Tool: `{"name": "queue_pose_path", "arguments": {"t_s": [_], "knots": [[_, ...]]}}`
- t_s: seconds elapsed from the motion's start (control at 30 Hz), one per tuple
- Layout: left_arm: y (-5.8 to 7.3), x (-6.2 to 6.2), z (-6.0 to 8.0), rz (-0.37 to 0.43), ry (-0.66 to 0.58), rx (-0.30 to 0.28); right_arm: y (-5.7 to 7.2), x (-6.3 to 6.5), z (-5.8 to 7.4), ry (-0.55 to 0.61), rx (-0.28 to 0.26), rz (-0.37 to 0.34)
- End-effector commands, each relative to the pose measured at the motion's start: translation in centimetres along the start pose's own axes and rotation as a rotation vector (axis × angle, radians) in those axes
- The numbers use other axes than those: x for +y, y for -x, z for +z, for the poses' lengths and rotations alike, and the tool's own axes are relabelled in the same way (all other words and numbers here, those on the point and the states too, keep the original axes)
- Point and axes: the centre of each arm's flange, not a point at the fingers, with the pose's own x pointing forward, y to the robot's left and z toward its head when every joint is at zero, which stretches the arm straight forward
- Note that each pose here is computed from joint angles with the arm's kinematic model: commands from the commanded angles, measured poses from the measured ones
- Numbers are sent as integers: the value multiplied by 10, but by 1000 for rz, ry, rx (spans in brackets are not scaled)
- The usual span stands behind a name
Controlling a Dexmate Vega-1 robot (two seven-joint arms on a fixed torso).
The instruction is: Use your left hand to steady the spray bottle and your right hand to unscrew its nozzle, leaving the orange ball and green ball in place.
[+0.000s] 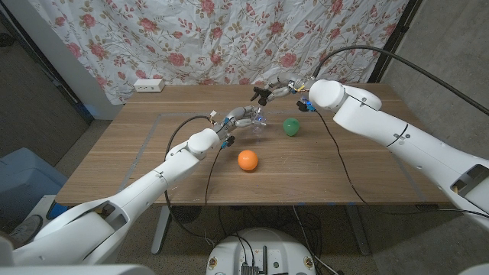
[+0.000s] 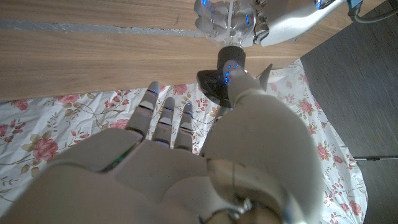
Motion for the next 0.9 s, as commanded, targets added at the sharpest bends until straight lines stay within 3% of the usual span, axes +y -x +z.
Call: {"name": "queue_pose_path", "arguments": {"t_s": [0.03, 0.9], "knots": [[-2, 1, 0, -6, -4, -1, 0, -1, -1, -18, -15, -30], [-1, 0, -2, -3, 2, 2, 1, -4, 3, 13, -11, 30]]}}
